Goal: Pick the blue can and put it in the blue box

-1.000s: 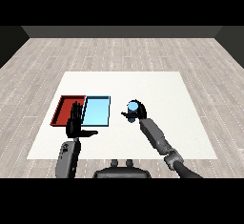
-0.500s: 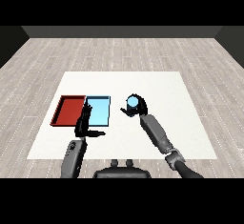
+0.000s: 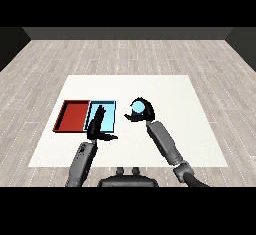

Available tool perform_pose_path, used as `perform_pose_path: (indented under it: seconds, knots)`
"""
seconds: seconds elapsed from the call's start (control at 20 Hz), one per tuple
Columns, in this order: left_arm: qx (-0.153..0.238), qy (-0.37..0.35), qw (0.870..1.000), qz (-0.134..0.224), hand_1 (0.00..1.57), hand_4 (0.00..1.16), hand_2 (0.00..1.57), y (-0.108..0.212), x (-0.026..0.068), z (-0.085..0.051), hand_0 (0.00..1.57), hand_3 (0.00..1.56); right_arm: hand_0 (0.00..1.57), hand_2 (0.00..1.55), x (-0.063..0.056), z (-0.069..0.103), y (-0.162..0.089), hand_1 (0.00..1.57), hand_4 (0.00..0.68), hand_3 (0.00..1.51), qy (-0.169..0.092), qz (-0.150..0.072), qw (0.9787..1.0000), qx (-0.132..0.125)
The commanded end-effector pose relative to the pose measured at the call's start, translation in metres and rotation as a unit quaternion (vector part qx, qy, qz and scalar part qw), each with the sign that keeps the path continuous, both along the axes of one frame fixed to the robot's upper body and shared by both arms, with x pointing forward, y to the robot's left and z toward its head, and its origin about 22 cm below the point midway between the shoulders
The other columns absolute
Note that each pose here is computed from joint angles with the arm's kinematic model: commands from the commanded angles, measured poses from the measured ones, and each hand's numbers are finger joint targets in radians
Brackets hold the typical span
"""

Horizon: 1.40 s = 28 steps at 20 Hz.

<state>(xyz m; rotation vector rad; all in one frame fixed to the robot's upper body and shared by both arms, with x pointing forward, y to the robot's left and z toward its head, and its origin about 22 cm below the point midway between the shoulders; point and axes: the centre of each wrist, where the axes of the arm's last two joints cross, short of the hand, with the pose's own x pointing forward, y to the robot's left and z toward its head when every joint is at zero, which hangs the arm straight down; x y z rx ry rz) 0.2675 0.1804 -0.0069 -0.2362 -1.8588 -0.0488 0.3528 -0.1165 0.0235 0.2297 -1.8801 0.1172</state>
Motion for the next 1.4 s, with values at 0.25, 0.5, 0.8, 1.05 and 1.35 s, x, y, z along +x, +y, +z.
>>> perform_pose_path:
  seconds: [0.25,0.5,0.8,1.05,1.35]
  knots:
    - [0.016,-0.003,1.0,-0.016,0.0,0.0,0.0,-0.027,0.0157,-0.011,0.0,0.0,1.43,1.43,-0.028,-0.001,-0.001,1.43,0.661,1.41,-0.011,0.007,0.9999,-0.001]
    - [0.009,0.016,0.999,-0.026,0.0,0.0,0.0,-0.048,0.0148,-0.003,0.0,0.0,1.42,1.44,-0.033,0.009,0.002,1.42,0.661,1.41,-0.013,0.009,0.9998,0.011]
    - [0.023,0.038,0.999,-0.025,0.0,0.0,0.0,-0.07,0.0093,-0.038,0.0,0.0,1.4,1.45,-0.027,0.002,0.005,1.4,0.662,1.41,-0.016,0.026,0.9995,-0.004]
    - [0.029,0.057,0.997,-0.036,0.0,0.0,0.0,-0.08,0.0337,-0.016,0.0,0.0,1.4,1.44,-0.032,0.024,-0.007,1.4,0.674,1.4,-0.017,0.046,0.9988,0.005]
    - [0.029,0.049,0.998,-0.041,0.0,0.0,0.0,-0.09,0.0315,-0.013,0.0,0.0,1.39,1.45,-0.029,0.018,0.012,1.39,0.681,1.42,-0.024,0.048,0.9985,0.005]
